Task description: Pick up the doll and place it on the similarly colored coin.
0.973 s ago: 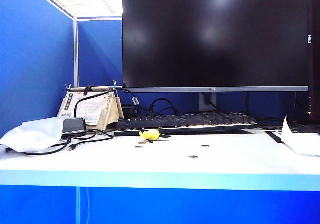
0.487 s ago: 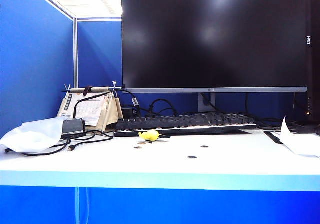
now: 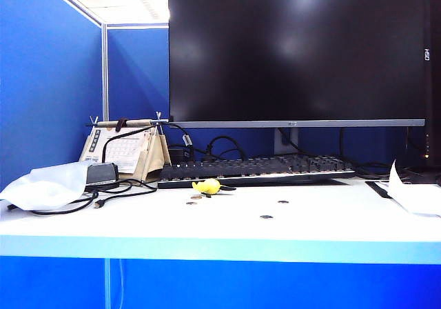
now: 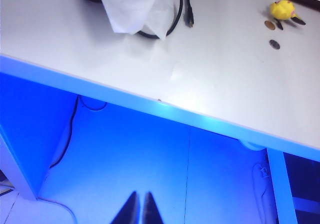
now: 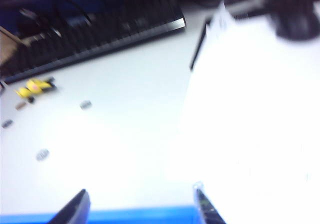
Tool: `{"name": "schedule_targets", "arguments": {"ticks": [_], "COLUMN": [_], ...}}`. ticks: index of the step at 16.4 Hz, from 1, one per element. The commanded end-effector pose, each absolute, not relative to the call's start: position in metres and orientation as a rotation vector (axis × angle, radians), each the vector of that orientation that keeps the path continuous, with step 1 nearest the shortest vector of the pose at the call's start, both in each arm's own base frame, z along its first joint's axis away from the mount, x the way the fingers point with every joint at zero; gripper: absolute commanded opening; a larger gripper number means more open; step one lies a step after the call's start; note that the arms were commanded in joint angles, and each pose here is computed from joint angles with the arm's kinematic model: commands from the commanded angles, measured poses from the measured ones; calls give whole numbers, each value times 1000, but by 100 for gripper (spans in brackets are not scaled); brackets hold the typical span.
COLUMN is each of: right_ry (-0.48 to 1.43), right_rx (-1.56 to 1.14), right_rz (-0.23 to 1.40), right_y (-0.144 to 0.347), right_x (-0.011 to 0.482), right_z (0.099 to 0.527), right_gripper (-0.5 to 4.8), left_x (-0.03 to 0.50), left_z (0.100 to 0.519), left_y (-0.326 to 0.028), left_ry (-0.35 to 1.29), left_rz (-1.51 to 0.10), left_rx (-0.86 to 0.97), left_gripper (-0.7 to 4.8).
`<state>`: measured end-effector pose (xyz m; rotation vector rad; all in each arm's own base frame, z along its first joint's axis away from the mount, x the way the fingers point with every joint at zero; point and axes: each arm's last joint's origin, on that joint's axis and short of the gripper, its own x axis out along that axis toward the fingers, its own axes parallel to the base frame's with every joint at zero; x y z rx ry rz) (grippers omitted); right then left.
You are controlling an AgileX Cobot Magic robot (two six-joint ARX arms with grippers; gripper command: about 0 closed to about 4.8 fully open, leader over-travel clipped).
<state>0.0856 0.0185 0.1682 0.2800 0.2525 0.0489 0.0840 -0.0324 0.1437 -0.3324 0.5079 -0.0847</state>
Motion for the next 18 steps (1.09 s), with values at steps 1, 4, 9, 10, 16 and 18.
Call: {"name": "schedule_targets", "arguments": {"ticks": [1, 4, 9, 10, 16, 18], "right_ry": [301, 295, 295, 295, 297, 294], "right_rx": [281, 268, 263, 263, 264, 267], "right_rz": [37, 21, 17, 18, 23, 23], "right_y": [20, 19, 19, 19, 19, 19], "right_x": [89, 90, 90, 90, 90, 90], "right_z": [148, 148, 148, 148, 148, 148], "right_gripper": [270, 270, 270, 270, 31, 32], "left_x": [84, 84, 86, 86, 86, 86], "left_z": [142, 142, 145, 145, 145, 145], "left_y": [-31, -31, -32, -32, -32, -32], "left_ry": [507, 504, 465, 463, 464, 464], "left_rz": [-50, -101, -100, -101, -101, -101], "left_rx": [-284, -140, -181, -182, -181, -181], "left_gripper": [26, 26, 26, 26, 26, 26]}}
